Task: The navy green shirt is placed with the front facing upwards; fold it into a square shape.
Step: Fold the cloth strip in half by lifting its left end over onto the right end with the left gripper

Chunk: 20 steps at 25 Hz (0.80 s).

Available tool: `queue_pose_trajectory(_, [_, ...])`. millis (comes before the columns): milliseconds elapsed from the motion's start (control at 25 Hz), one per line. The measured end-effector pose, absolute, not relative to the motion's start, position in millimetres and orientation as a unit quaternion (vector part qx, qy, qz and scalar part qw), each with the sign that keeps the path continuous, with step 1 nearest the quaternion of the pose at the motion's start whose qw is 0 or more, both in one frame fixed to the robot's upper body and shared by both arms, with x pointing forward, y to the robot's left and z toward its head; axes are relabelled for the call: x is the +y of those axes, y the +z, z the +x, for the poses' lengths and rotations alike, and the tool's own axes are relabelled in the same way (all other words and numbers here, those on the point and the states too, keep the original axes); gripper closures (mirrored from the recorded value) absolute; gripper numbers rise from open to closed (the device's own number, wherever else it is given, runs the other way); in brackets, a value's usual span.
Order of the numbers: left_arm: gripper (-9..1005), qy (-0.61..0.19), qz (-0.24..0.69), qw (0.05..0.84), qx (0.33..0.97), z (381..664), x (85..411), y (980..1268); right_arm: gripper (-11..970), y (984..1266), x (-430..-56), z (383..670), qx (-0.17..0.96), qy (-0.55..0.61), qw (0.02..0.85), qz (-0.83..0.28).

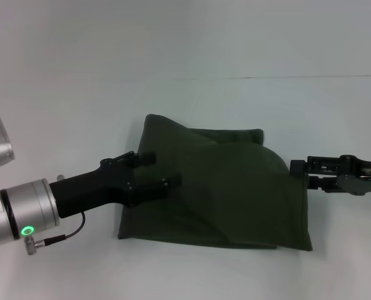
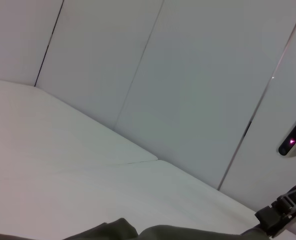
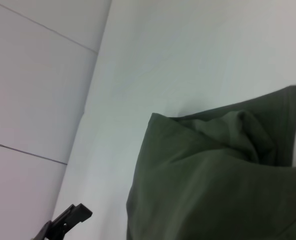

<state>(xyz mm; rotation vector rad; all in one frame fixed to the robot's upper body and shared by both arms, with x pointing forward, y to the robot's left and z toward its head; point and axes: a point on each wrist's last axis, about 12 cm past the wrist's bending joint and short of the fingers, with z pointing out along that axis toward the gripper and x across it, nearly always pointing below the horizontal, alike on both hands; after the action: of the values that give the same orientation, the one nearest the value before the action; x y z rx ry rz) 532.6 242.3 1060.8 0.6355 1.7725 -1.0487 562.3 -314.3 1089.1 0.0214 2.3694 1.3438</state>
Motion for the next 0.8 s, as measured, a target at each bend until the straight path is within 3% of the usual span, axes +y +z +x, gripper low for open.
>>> queue_pose_trajectory(480, [78,-0.412,0.251,0.477,0.735,536.8,245.3,1058.9,87,1078.3,-298.4,562.9,0.844,0.5,0.187,0.043])
queue_pose_trajectory(800, [79,-0.398,0.245,0.479,0.743,540.4,245.8,1057.0,89,1070.8,-278.3,572.1,0.82,0.514,0.239,0.079])
